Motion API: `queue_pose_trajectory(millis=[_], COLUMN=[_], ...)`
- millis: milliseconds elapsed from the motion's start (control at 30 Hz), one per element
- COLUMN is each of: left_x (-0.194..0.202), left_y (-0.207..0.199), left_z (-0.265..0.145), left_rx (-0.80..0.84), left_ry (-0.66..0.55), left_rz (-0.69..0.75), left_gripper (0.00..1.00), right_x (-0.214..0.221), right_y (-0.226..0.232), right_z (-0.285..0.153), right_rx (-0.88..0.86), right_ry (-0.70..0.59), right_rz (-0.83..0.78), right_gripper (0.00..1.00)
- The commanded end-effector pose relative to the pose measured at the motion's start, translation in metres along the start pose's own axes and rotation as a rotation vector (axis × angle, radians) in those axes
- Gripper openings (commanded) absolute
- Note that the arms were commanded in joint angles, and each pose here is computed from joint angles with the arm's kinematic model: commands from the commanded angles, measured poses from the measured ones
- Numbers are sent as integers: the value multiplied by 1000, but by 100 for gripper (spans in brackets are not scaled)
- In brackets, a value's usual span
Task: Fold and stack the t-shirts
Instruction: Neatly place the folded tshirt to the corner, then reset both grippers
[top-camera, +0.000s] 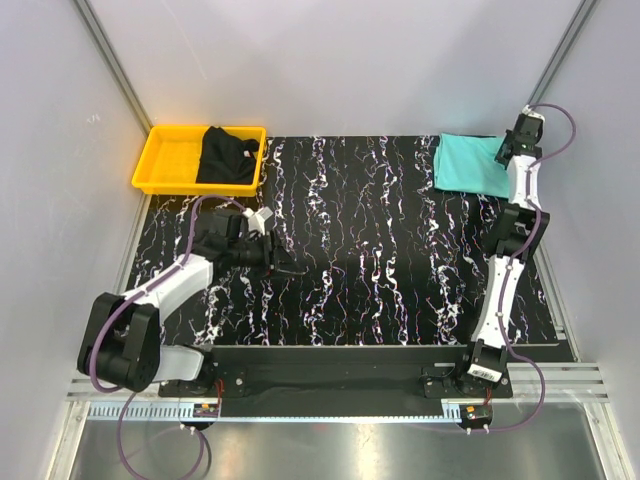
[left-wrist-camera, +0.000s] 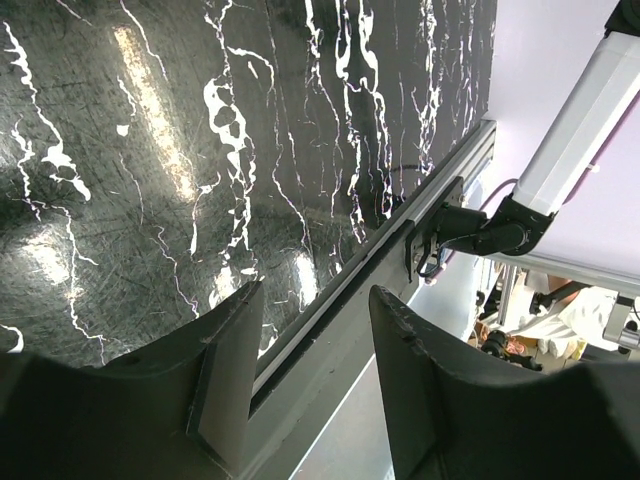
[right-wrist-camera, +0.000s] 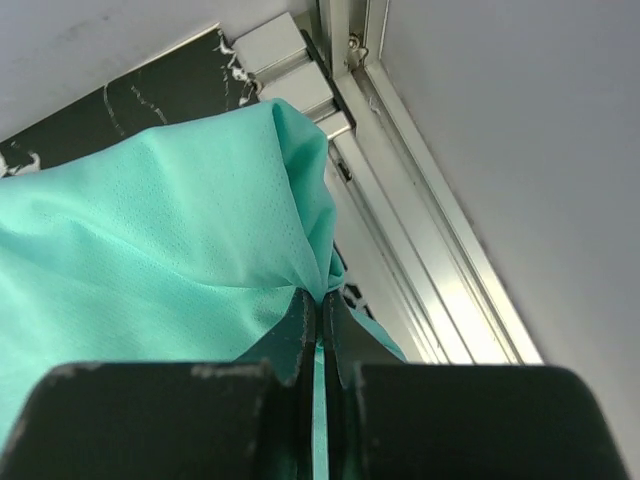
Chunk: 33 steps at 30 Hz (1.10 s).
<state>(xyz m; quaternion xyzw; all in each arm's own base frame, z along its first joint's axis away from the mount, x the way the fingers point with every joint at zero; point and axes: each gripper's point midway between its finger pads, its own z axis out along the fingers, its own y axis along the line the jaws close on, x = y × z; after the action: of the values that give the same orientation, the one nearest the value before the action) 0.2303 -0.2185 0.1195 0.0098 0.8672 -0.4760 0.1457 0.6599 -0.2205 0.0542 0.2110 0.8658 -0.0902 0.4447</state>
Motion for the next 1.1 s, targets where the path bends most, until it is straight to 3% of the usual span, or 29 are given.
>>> queue_pose_trajectory(millis=[0,233,333,433,533,600,667,700,733,867,900,933,967,1000,1067], left_x=[-13,-14,-14,-12,-12,-9,-8,-7,-5,5,10,12,15,20,27], left_y=[-11,-15,-19,-21,-22,-23,-29,-30,-31,-36,-37,-39,-41,-44,-44], left_z=[3,13,17,19,16,15,10,9,8,-1,-6,-9,-13,-20,-27], left_rx=[18,-3,-5,-10,-13,-14,-5,3,14,48,57,66,76,91,104], left_ry=[-26,-23,-21,-21,-33,-38,-59,-66,-69,-97,-114,-127,-137,-161,-191], left_rz=[38,36,39,40,33,12,2,-4,-12,-49,-46,-44,-50,-38,-51], left_gripper=[51,51,51,51,51,52,53,54,54,57,58,59,59,60,62], right_x=[-26,-48,-58,-82,-115,-108,-126,-100,-113,-70,-34,-37,-21,33,52], right_y=[15,23,21,11,8,11,26,31,50,102,109,115,132,134,154], right_z=[7,9,7,-8,-47,-66,-113,-118,-155,-231,-236,-271,-288,-291,-339], right_rx=[-64,-113,-106,-56,-38,-49,-130,-142,-201,-303,-317,-351,-417,-420,-548], right_ry=[-109,-205,-240,-280,-305,-224,-197,-95,-93,82,176,166,203,335,340], right_rz=[11,-39,-20,29,78,129,190,229,230,177,161,174,176,214,235], right_gripper=[0,0,30,31,46,50,53,57,59,78,84,99,100,100,100])
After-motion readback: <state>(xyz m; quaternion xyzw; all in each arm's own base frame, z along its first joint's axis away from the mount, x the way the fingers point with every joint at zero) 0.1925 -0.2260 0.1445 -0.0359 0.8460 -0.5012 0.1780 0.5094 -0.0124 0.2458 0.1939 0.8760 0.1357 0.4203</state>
